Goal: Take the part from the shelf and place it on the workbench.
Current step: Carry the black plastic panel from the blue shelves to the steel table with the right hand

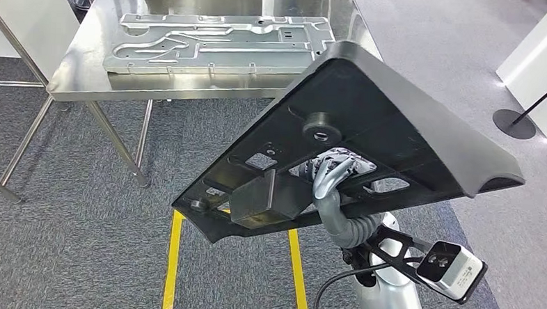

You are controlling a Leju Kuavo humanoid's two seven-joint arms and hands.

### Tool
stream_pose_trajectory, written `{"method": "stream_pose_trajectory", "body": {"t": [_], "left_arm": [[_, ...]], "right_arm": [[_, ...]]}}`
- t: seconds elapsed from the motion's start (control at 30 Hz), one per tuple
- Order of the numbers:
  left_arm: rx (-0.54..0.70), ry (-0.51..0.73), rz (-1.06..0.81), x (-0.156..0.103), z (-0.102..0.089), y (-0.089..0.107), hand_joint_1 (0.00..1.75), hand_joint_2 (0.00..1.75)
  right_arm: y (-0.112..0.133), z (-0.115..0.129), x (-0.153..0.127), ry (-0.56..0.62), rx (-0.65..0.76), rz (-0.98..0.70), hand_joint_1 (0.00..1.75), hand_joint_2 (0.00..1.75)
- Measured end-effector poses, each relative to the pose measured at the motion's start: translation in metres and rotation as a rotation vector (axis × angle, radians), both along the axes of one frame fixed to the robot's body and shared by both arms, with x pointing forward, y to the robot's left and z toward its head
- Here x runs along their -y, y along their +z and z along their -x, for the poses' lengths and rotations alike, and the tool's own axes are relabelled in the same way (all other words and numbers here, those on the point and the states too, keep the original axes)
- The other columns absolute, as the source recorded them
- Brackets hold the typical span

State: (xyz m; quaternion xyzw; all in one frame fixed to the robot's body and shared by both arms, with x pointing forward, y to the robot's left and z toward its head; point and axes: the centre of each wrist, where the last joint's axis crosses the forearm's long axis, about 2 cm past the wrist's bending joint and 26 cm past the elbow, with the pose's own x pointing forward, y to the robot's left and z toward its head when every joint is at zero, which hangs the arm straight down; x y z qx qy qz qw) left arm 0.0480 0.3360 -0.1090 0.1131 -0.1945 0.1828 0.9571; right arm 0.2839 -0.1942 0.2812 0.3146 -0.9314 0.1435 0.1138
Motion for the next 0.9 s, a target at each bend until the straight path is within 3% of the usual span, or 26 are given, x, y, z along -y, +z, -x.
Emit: {"method": "stream_pose_trajectory", "body": {"t": [0.9], "left_arm": [[-0.006,0.0,0.004,0.004,-0.0007,-0.0002,0.0,0.0]], "right_arm": [[0.0019,0.0,-0.001,0.078,0.004,-0.022,1.71,1.75]]}}
